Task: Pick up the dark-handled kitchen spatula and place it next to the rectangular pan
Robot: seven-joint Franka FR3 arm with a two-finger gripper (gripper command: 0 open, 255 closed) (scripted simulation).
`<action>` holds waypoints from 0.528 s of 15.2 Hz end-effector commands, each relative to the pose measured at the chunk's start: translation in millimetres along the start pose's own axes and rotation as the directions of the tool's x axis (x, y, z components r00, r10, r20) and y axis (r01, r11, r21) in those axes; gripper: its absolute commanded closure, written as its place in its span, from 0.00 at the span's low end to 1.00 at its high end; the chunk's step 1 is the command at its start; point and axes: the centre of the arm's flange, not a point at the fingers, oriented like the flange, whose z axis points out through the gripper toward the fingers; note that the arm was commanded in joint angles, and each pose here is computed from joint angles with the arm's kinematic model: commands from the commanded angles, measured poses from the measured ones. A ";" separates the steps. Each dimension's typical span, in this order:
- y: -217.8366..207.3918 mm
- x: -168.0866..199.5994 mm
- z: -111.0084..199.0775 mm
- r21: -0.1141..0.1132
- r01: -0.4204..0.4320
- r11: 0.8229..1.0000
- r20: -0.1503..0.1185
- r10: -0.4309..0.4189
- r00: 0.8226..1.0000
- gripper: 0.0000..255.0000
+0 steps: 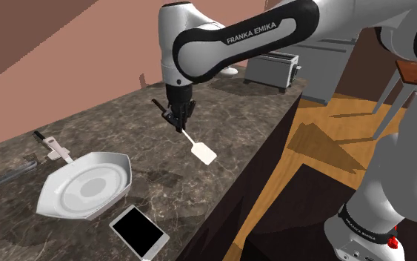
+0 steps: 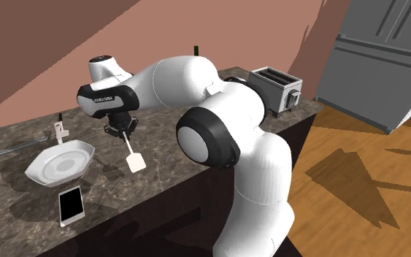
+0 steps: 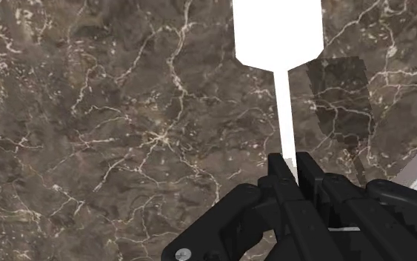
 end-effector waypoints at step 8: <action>-5.8 -1.7 45.1 0.000 -0.001 1.000 0.000 0.001 1.000 1.00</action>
